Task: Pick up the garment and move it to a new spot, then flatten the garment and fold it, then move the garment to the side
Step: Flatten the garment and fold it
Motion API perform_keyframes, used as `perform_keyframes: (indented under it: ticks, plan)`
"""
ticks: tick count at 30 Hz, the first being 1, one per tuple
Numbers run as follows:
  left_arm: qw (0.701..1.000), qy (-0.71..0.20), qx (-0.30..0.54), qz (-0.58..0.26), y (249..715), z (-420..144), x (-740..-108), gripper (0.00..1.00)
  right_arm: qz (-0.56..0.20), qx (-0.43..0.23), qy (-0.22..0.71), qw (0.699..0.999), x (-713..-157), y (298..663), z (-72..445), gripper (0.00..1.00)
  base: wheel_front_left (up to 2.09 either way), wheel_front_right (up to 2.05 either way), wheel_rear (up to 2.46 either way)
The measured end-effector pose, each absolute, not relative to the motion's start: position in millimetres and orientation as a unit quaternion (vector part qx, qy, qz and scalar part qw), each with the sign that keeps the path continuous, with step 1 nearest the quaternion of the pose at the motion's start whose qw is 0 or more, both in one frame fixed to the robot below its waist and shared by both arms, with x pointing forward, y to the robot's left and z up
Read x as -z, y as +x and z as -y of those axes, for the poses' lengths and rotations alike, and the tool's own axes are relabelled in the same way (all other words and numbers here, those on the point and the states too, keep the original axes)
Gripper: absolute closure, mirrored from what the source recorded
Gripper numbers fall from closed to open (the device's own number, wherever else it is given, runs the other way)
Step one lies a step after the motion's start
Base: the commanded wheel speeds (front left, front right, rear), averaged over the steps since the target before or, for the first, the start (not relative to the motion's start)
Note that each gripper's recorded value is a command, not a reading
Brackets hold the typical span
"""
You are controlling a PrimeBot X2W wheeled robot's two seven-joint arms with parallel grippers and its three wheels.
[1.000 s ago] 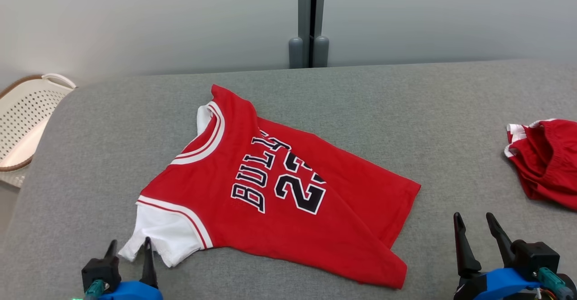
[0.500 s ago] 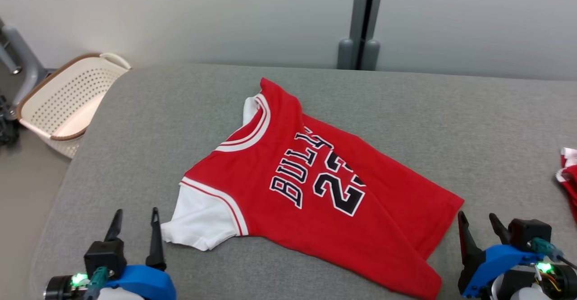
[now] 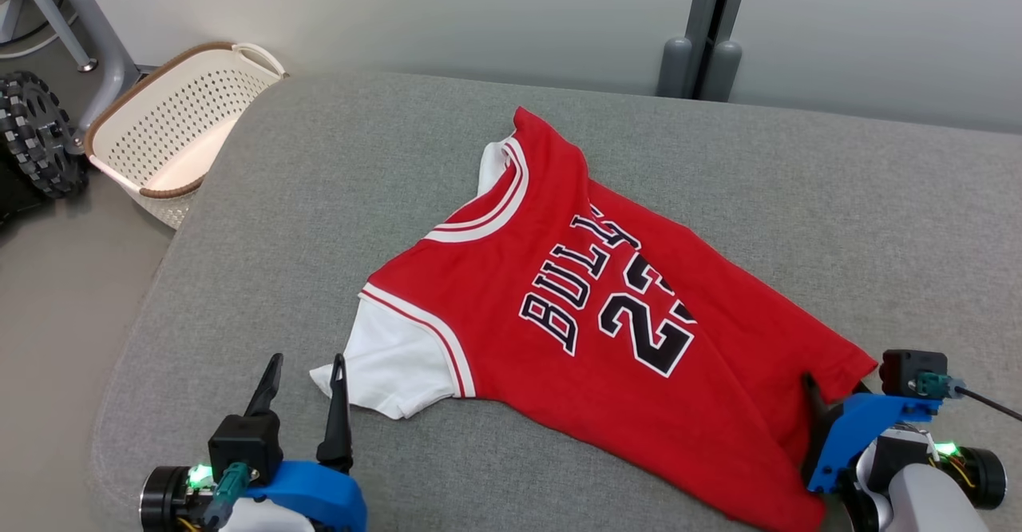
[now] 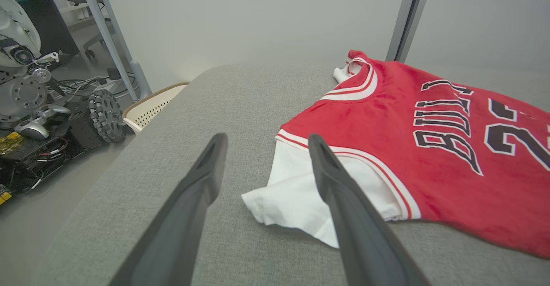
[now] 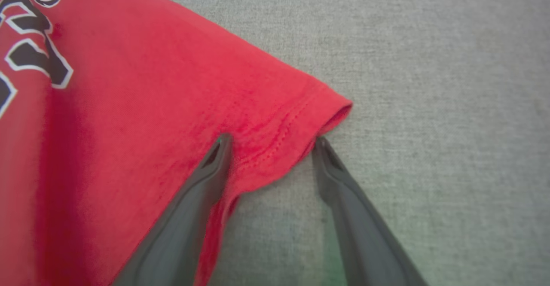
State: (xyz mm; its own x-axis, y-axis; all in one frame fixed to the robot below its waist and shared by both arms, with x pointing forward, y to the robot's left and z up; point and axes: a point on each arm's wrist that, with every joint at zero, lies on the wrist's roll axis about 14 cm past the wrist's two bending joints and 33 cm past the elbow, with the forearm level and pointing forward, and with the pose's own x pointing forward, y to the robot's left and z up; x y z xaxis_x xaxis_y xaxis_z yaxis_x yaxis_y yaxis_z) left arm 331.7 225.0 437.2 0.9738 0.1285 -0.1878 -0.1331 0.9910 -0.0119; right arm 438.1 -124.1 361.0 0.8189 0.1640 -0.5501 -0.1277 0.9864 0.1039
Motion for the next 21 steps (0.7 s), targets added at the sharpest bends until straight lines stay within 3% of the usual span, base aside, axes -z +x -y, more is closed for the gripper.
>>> perform_keyframes:
  ticks: [1,3,8,21]
  plan:
    - [0.994,-0.013,-0.065,-0.092,332.7,-223.7,-438.0,0.0,-0.293,-0.079,0.028,0.953,-360.7,439.5,122.5,0.62,0.0,0.0,0.0]
    - [0.994,-0.016,-0.06,-0.088,335.9,-219.6,-440.0,0.0,-0.29,-0.087,0.018,0.953,-362.6,444.5,118.8,1.0,0.0,0.0,0.0]
    - [0.996,-0.018,-0.04,-0.081,346.1,-205.6,-443.0,0.0,-0.267,-0.09,-0.02,0.959,-376.0,471.2,131.3,1.0,0.0,0.0,0.0]
    - [0.997,-0.022,-0.015,-0.075,375.2,-185.5,-444.0,0.0,-0.199,-0.044,-0.159,0.966,-448.7,582.9,211.7,1.0,0.0,0.0,0.0]
